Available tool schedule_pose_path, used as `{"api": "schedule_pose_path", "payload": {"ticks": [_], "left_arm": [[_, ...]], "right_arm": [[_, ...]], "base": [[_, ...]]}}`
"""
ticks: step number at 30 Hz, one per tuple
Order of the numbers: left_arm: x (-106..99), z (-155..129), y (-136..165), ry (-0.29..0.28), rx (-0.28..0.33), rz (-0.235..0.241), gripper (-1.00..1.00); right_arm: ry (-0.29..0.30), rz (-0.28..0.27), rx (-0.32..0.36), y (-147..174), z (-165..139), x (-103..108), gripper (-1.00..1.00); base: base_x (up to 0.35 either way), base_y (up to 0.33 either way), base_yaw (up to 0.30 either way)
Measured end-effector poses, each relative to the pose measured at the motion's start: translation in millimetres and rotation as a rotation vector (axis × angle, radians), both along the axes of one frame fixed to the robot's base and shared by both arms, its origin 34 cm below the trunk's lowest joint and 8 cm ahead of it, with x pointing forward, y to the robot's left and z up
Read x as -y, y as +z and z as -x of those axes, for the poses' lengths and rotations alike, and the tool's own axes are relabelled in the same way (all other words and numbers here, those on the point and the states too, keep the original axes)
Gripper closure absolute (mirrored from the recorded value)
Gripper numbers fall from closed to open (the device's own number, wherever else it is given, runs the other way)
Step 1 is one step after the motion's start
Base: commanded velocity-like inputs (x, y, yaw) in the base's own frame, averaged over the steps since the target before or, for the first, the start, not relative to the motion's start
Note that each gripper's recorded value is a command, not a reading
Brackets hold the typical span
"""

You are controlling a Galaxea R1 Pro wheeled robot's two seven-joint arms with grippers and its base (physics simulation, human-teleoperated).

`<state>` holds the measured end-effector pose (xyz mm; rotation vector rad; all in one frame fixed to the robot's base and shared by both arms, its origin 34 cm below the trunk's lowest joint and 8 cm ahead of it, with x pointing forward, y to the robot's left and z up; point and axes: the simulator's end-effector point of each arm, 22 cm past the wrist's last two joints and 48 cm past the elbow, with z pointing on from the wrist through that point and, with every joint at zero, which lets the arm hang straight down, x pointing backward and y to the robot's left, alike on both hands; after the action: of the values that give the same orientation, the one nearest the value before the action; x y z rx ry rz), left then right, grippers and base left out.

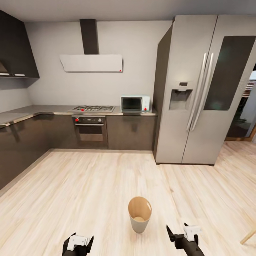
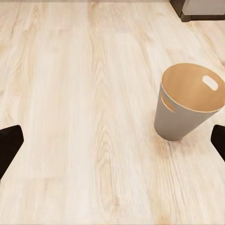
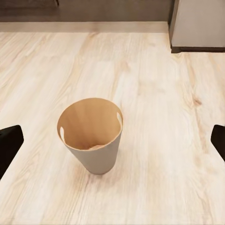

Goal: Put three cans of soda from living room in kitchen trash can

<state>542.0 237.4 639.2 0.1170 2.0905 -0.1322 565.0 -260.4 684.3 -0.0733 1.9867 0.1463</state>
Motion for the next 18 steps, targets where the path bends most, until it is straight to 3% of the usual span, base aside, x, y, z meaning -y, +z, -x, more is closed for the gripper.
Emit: {"api": "schedule_pose_path", "payload": {"ticks": [18], "left_arm": [[-0.5, 1.2, -2.7, 0.001, -0.007, -0.001, -1.00]], "right_arm": [[0.005, 0.007, -0.009, -3.6, 1.4, -0.5, -1.00]], "base": [[0.284, 0.000, 0.025]]}}
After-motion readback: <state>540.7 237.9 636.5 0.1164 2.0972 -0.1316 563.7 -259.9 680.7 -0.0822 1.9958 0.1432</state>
